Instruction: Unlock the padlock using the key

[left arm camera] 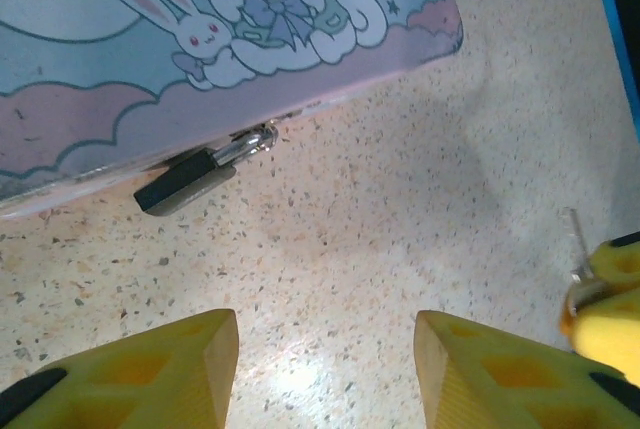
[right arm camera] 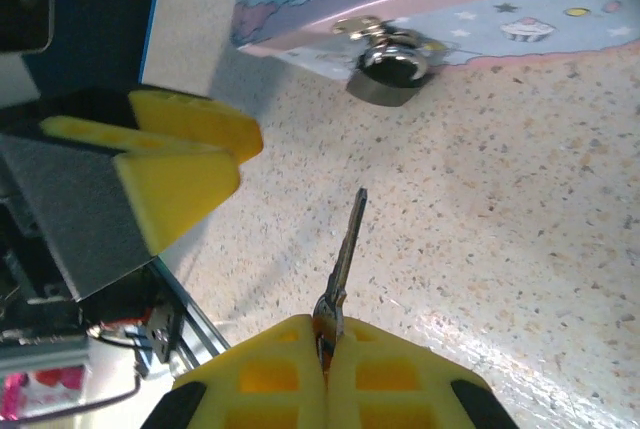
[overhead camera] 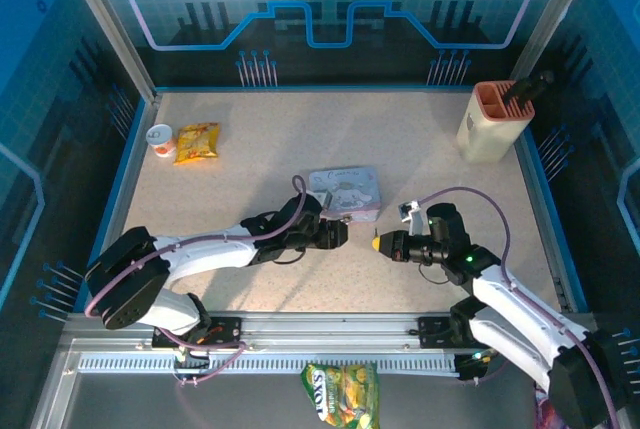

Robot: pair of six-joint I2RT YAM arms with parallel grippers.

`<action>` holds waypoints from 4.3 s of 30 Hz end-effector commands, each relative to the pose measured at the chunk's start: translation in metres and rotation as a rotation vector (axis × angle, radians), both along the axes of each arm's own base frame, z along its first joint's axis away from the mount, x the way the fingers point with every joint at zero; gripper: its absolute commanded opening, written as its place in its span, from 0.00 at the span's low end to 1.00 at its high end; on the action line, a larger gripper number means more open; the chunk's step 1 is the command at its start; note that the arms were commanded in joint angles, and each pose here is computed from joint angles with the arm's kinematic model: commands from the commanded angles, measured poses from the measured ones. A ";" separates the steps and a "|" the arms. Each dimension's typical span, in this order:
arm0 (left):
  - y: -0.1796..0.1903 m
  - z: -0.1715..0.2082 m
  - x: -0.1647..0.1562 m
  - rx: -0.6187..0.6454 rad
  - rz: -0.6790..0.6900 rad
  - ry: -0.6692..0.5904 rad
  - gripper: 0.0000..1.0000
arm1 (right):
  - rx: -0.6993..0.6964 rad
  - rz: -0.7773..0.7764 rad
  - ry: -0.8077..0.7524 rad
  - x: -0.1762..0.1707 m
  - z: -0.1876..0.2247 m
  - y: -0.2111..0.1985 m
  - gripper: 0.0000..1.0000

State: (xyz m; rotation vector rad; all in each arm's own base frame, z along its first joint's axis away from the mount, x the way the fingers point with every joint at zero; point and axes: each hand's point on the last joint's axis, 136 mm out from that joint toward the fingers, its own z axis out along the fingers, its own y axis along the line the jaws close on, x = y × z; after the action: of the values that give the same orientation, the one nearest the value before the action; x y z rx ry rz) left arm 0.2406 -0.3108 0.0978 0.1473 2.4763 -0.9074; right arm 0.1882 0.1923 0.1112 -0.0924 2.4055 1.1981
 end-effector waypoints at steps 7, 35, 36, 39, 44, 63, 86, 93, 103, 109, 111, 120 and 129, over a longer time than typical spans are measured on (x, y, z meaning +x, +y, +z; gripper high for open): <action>-0.018 0.056 -0.021 -0.236 -0.145 -0.100 0.56 | -0.161 0.269 -0.350 -0.020 0.016 0.028 0.00; -0.035 0.051 -0.035 -0.225 -0.152 0.001 0.13 | -0.206 0.241 -0.587 -0.008 0.039 0.054 0.00; -0.034 0.051 -0.034 -0.227 -0.144 -0.002 0.10 | -0.203 0.230 -0.595 -0.007 0.040 0.053 0.00; -0.030 0.054 -0.032 -0.251 -0.108 -0.012 0.06 | -0.190 0.199 -0.599 -0.006 0.042 0.049 0.00; -0.028 0.059 -0.028 -0.333 -0.043 -0.007 0.02 | -0.111 0.155 -0.605 -0.006 0.052 0.050 0.00; -0.016 0.087 -0.021 -0.608 0.161 0.023 0.02 | 0.121 0.082 -0.619 -0.002 0.100 0.057 0.12; -0.014 0.095 -0.024 -0.674 0.215 0.010 0.01 | 0.156 0.037 -0.631 0.001 0.107 0.053 0.00; -0.006 0.085 -0.026 -0.620 0.242 -0.025 0.19 | 0.068 -0.081 -0.529 0.017 0.086 0.030 0.00; 0.025 0.061 -0.009 -0.074 0.003 -0.209 0.60 | -0.037 -0.083 -0.352 0.015 0.050 0.003 0.00; 0.027 0.023 -0.007 0.351 -0.165 -0.278 0.58 | -0.061 -0.099 -0.361 0.009 0.050 -0.007 0.00; 0.023 0.006 -0.004 0.479 -0.210 -0.288 0.58 | -0.070 -0.121 -0.373 0.010 0.048 -0.013 0.00; 0.002 -0.023 0.009 0.647 -0.297 -0.268 0.54 | -0.113 -0.221 -0.358 0.008 0.045 -0.049 0.00; 0.005 -0.044 0.029 0.762 -0.233 -0.216 0.56 | -0.077 -0.248 -0.371 0.001 0.049 -0.058 0.00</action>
State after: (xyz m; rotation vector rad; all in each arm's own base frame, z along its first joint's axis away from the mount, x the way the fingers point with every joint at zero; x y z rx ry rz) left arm 0.2610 -0.3142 0.0536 0.7757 2.4776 -0.0685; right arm 0.1940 0.1344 0.1630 -0.0284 2.0453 0.8745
